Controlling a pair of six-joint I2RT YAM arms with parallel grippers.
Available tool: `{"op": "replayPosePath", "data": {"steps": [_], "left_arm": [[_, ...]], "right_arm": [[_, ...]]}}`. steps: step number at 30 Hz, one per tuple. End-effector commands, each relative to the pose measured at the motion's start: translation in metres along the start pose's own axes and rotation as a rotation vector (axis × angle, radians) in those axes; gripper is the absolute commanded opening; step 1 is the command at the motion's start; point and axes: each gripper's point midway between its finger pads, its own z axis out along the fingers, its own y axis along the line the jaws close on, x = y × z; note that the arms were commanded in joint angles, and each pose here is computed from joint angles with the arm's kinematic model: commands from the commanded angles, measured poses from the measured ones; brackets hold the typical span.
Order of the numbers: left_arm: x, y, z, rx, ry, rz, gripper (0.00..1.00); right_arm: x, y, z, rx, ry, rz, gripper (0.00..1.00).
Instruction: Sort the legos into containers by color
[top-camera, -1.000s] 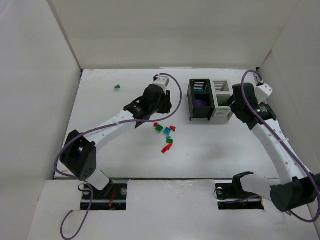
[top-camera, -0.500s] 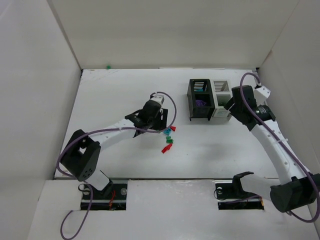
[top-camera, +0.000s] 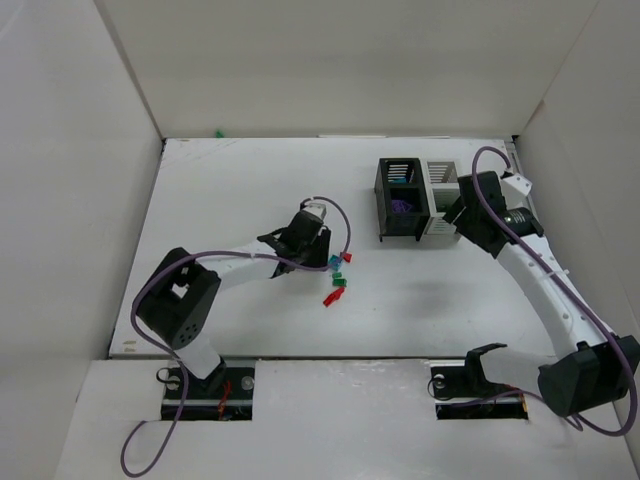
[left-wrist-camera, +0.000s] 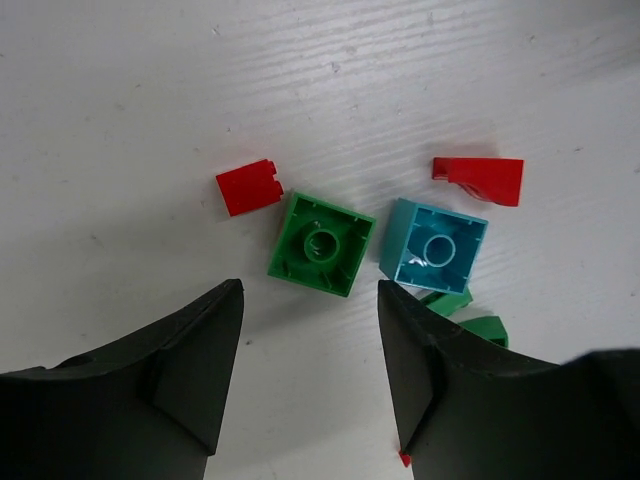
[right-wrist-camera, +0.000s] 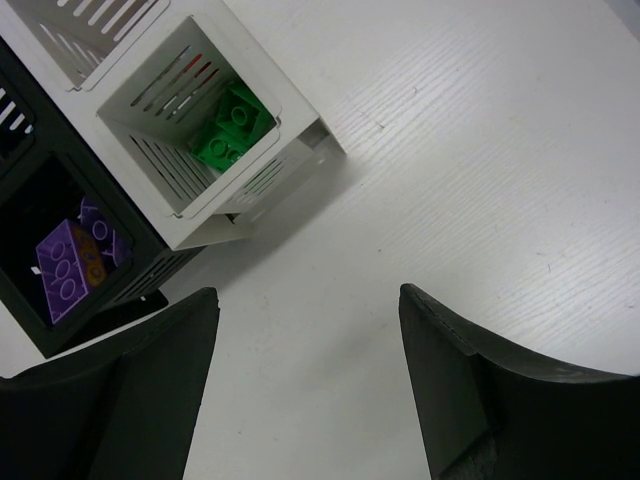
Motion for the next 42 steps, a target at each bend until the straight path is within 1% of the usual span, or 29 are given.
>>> {"op": "replayPosePath", "data": {"steps": [1, 3, 4, 5, 9, 11, 12, 16, 17, 21, 24, 27, 28, 31, 32, 33, 34, 35, 36, 37, 38, 39, 40, 41, 42], "left_arm": [[-0.007, -0.005, 0.008, 0.016, -0.014, 0.007, 0.52], [-0.001, -0.003, 0.013, 0.007, 0.006, 0.01, 0.51], [0.003, -0.001, 0.016, 0.001, 0.018, 0.012, 0.48], [0.003, -0.001, 0.016, 0.001, 0.018, 0.012, 0.48], [-0.004, 0.0, 0.022, -0.023, 0.005, 0.012, 0.42], [-0.005, -0.001, 0.024, -0.024, 0.006, 0.012, 0.42], [-0.002, 0.001, 0.026, -0.028, 0.016, 0.014, 0.39], [-0.006, -0.002, 0.03, -0.026, 0.012, 0.013, 0.38], [-0.004, -0.001, 0.03, -0.03, 0.02, 0.014, 0.32], [-0.014, -0.008, 0.025, -0.024, -0.002, 0.018, 0.3], [-0.032, -0.018, 0.01, -0.013, -0.042, 0.036, 0.29], [-0.065, -0.03, -0.01, 0.019, -0.114, 0.044, 0.29], [-0.084, -0.041, -0.018, 0.053, -0.153, 0.037, 0.29], [-0.112, -0.066, -0.036, 0.142, -0.21, 0.077, 0.29], [-0.13, -0.083, -0.044, 0.182, -0.246, 0.103, 0.29], [-0.142, -0.091, -0.046, 0.203, -0.272, 0.111, 0.29], [-0.148, -0.105, -0.048, 0.229, -0.283, 0.133, 0.29], [-0.175, -0.124, -0.061, 0.268, -0.336, 0.145, 0.29], [-0.184, -0.135, -0.063, 0.281, -0.351, 0.164, 0.29], [-0.176, -0.152, -0.05, 0.295, -0.31, 0.201, 0.29], [-0.203, -0.175, -0.065, 0.34, -0.37, 0.226, 0.29], [-0.209, -0.19, -0.067, 0.369, -0.379, 0.249, 0.29], [-0.203, -0.207, -0.051, 0.388, -0.353, 0.267, 0.29], [-0.202, -0.222, -0.05, 0.427, -0.339, 0.296, 0.29], [-0.227, -0.243, -0.069, 0.479, -0.403, 0.305, 0.29]], "right_arm": [[-0.007, 0.002, 0.002, -0.004, -0.025, 0.009, 0.78], [-0.007, 0.002, 0.002, -0.004, -0.025, 0.009, 0.78], [-0.004, 0.0, 0.003, 0.002, -0.019, 0.004, 0.78], [-0.004, 0.0, 0.003, 0.002, -0.019, 0.004, 0.78], [-0.004, 0.0, 0.003, 0.002, -0.019, 0.004, 0.78], [-0.004, 0.0, 0.003, 0.002, -0.019, 0.004, 0.78], [-0.004, 0.0, 0.003, 0.002, -0.019, 0.004, 0.78], [-0.006, -0.002, 0.004, 0.009, -0.021, 0.01, 0.78], [-0.006, -0.002, 0.004, 0.009, -0.021, 0.01, 0.78], [-0.007, -0.002, 0.002, 0.003, -0.026, 0.015, 0.78], [-0.01, -0.007, -0.001, 0.008, -0.047, 0.021, 0.78], [-0.019, -0.016, -0.006, 0.014, -0.067, 0.053, 0.78], [-0.023, -0.02, -0.007, 0.019, -0.077, 0.068, 0.78], [-0.033, -0.029, -0.017, 0.021, -0.116, 0.096, 0.78], [-0.038, -0.032, -0.02, 0.017, -0.131, 0.112, 0.78], [-0.042, -0.037, -0.022, 0.027, -0.146, 0.126, 0.78], [-0.042, -0.039, -0.025, 0.026, -0.148, 0.127, 0.78], [-0.046, -0.043, -0.026, 0.034, -0.163, 0.138, 0.78], [-0.049, -0.046, -0.028, 0.036, -0.173, 0.15, 0.78], [-0.051, -0.05, -0.033, 0.039, -0.187, 0.157, 0.78], [-0.055, -0.056, -0.036, 0.05, -0.207, 0.17, 0.78], [-0.058, -0.058, -0.038, 0.05, -0.216, 0.181, 0.78], [-0.061, -0.06, -0.044, 0.036, -0.231, 0.194, 0.78], [-0.062, -0.061, -0.047, 0.029, -0.238, 0.2, 0.78], [-0.064, -0.063, -0.049, 0.029, -0.247, 0.211, 0.78]]}}
